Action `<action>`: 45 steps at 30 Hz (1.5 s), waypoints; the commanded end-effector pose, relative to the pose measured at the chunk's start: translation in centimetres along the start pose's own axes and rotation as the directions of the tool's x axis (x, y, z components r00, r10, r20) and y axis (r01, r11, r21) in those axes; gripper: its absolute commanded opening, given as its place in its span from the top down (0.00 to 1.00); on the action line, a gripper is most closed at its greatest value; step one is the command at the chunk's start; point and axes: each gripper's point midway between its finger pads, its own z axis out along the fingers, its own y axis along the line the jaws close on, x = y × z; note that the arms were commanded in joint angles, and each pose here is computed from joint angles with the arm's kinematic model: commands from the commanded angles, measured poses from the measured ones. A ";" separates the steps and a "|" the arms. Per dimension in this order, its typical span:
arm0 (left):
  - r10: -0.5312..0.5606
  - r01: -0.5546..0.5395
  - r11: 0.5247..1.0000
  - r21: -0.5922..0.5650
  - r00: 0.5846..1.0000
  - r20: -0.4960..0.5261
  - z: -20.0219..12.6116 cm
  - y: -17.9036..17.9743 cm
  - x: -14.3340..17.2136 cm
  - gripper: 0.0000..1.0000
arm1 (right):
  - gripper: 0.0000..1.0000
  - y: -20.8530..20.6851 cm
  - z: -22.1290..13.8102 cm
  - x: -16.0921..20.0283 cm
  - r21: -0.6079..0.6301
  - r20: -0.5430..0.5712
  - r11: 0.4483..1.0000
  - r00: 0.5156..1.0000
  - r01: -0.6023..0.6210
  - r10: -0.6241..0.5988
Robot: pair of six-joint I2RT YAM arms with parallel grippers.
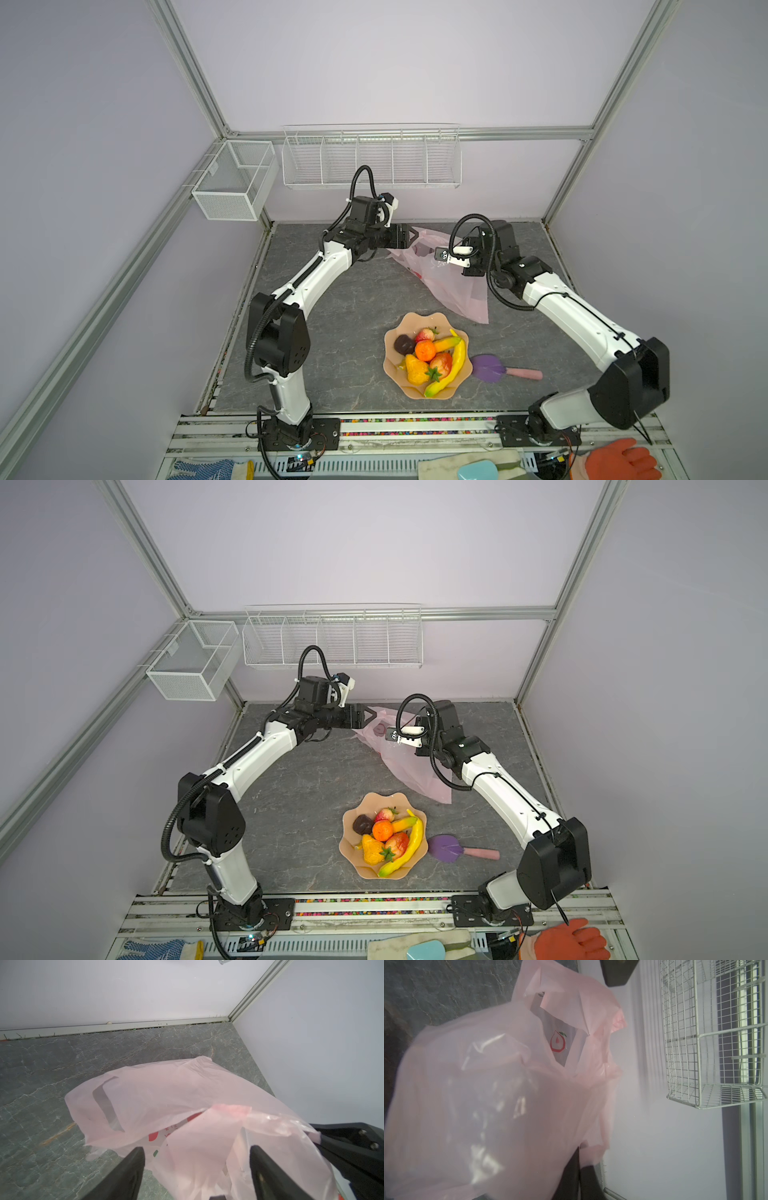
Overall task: Place the fruits into the plastic bag
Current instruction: Open the plastic bag at the top-right of the table.
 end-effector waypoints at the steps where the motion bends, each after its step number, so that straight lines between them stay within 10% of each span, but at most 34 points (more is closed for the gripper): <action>1: 0.142 -0.142 0.990 0.010 0.985 -0.101 0.6 0.0 1.6 0.20 | 0.94 0.4 -1.1 -0.6 -0.010 0.031 1.000 0.999 -0.025 0.025; 14: 0.287 -0.273 0.957 0.098 0.940 -0.186 0.9 0.0 4.8 0.26 | 0.94 1.1 -2.1 -1.1 -0.029 0.041 0.999 0.998 -0.042 0.043; 21: 0.291 -0.286 0.957 0.056 0.931 -0.220 1.5 0.6 5.5 0.97 | 0.84 0.9 -3.3 -1.8 -0.028 0.080 0.975 0.972 -0.219 0.220; 25: 0.266 -0.253 0.963 0.090 0.945 -0.191 0.5 -0.7 5.3 1.00 | 0.66 -0.7 -5.3 -1.9 0.005 0.090 0.878 0.874 -0.479 0.477; 28: 0.242 -0.229 0.969 0.088 0.954 -0.179 -0.1 -1.0 5.3 1.00 | 0.38 -1.5 -7.2 -2.0 -0.001 0.099 0.687 0.683 -0.727 0.723; 32: 0.219 -0.208 0.975 0.078 0.957 -0.190 -1.1 -1.2 5.7 1.00 | 0.25 -1.5 -10.0 -0.8 0.026 0.026 0.180 0.180 -0.983 0.983; 36: 0.201 -0.185 0.978 0.101 0.964 -0.175 -2.0 -2.0 5.7 1.00 | 0.16 1.9 -9.1 -3.3 -0.100 -0.106 -0.328 -0.318 -0.939 0.942; 39: 0.194 -0.178 0.978 0.109 0.968 -0.159 -2.5 -2.5 5.6 1.00 | 0.14 3.3 -7.9 -5.2 -0.076 -0.154 -0.438 -0.423 -0.896 0.893; 45: 0.181 -0.160 0.978 0.130 0.970 -0.163 -3.1 -3.0 6.2 1.00 | 0.12 4.8 -6.0 -8.9 -0.004 -0.233 -0.451 -0.438 -0.892 0.868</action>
